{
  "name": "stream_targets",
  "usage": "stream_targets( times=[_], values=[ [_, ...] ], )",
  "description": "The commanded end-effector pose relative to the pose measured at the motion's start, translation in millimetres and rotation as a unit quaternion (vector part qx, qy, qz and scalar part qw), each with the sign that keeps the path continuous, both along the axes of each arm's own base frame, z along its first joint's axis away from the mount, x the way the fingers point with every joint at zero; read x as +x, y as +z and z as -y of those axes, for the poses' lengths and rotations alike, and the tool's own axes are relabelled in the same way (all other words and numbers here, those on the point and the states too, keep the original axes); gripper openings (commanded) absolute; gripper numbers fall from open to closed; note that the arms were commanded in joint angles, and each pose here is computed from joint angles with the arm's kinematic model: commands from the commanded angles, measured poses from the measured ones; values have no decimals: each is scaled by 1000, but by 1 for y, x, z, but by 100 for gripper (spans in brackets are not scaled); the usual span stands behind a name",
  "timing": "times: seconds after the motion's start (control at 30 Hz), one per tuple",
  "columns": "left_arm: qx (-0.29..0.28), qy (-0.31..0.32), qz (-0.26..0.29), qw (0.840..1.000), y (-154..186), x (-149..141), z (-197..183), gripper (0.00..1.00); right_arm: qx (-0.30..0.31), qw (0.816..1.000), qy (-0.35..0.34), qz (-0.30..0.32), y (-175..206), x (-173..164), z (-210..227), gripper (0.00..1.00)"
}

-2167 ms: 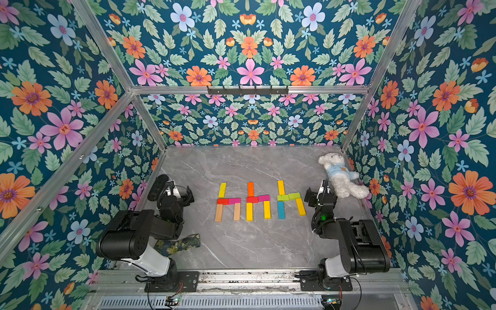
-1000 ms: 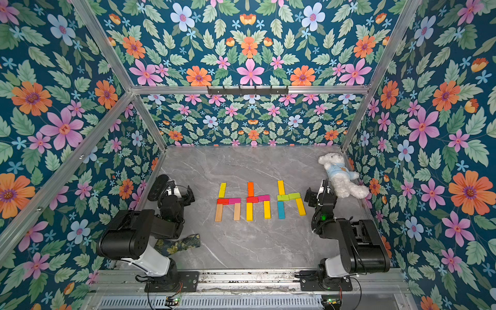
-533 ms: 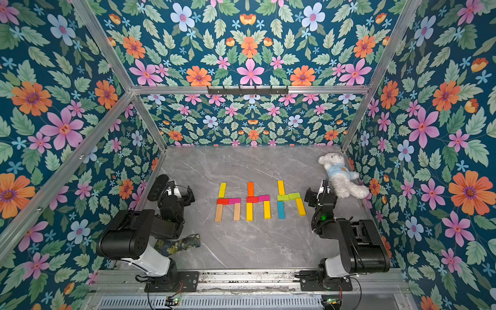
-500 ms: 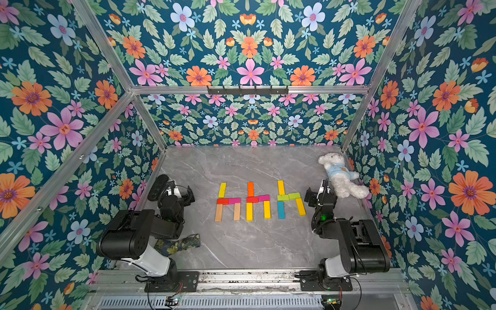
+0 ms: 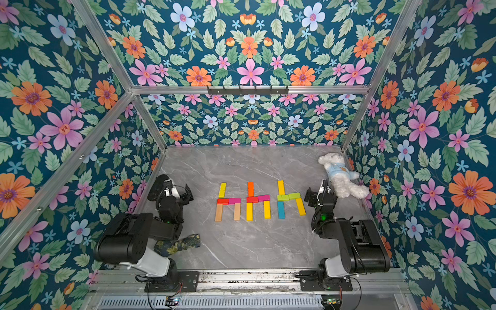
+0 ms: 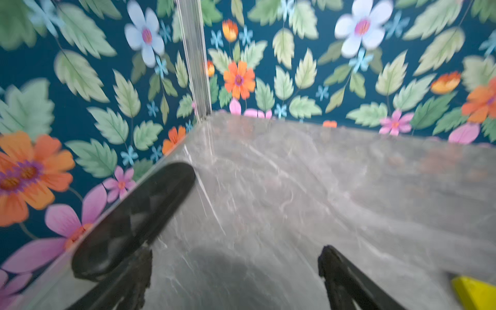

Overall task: Assemble the letter h with building blocks
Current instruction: Reset both arms

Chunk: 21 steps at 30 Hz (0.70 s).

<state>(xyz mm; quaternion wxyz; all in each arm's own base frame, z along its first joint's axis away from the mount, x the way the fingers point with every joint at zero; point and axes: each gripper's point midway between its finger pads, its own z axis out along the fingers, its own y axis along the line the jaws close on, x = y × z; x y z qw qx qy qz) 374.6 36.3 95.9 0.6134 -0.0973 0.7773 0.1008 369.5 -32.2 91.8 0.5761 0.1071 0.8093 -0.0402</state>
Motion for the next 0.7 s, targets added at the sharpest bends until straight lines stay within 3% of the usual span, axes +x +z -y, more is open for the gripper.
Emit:
stream_targets(
  times=[0.0, 0.67],
  values=[
    [2, -2, 41, 999, 20, 7, 0, 100, -6, 1000, -4, 22, 11, 4, 2, 99],
    [5, -4, 30, 1000, 16, 8, 1, 100, -6, 1000, -3, 21, 10, 3, 1, 99]
  ],
)
